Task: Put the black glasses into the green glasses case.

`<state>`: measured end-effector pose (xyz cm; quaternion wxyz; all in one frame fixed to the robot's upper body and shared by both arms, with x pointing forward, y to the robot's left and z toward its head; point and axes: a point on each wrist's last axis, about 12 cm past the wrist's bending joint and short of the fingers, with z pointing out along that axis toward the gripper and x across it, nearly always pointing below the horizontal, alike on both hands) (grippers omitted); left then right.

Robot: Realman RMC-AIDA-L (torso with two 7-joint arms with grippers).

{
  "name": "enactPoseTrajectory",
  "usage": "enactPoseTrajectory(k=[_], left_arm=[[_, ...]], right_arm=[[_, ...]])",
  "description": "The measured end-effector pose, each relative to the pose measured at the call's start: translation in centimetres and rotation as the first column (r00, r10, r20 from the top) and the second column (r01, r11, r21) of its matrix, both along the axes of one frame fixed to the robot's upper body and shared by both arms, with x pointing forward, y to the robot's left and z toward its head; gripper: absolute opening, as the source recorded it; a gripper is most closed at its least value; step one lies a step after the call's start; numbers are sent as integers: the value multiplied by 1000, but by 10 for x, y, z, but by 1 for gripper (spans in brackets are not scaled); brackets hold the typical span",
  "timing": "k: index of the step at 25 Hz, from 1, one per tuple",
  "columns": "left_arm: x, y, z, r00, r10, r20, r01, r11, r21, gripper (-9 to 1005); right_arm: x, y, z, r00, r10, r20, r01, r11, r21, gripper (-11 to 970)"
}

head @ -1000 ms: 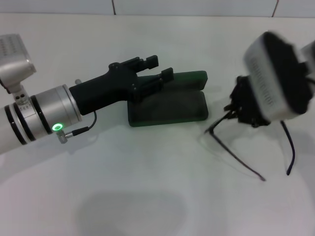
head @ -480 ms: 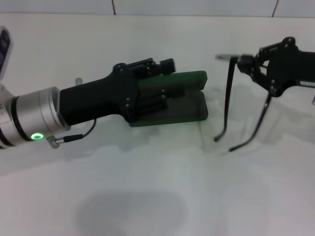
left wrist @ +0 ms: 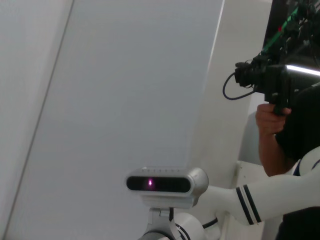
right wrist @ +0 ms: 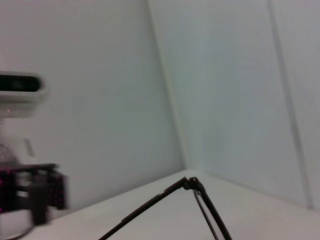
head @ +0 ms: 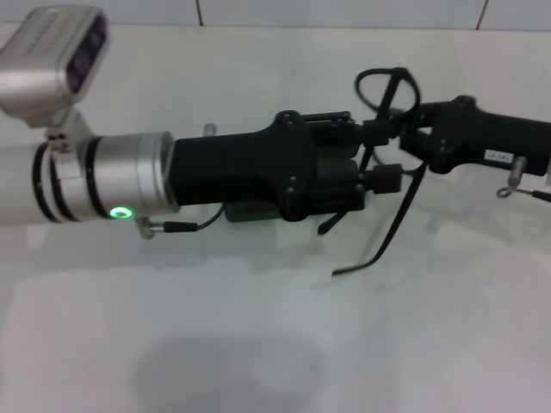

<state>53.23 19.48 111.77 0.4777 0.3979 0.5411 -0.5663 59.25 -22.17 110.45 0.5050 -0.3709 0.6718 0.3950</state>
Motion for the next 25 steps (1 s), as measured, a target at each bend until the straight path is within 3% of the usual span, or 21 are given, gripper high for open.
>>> enactPoseTrajectory(k=[6, 15, 25], left_arm=[[8, -10, 2, 998, -27, -58, 30, 998, 47, 588], [6, -12, -2, 995, -55, -78, 62, 994, 91, 588], [5, -13, -3, 994, -70, -79, 78, 990, 114, 588]], right_arm=[[-12, 9, -2, 993, 102, -62, -100, 995, 22, 107], [-23, 18, -1, 970, 210, -118, -207, 977, 44, 107], [-23, 13, 0, 964, 211, -159, -205, 977, 53, 106]])
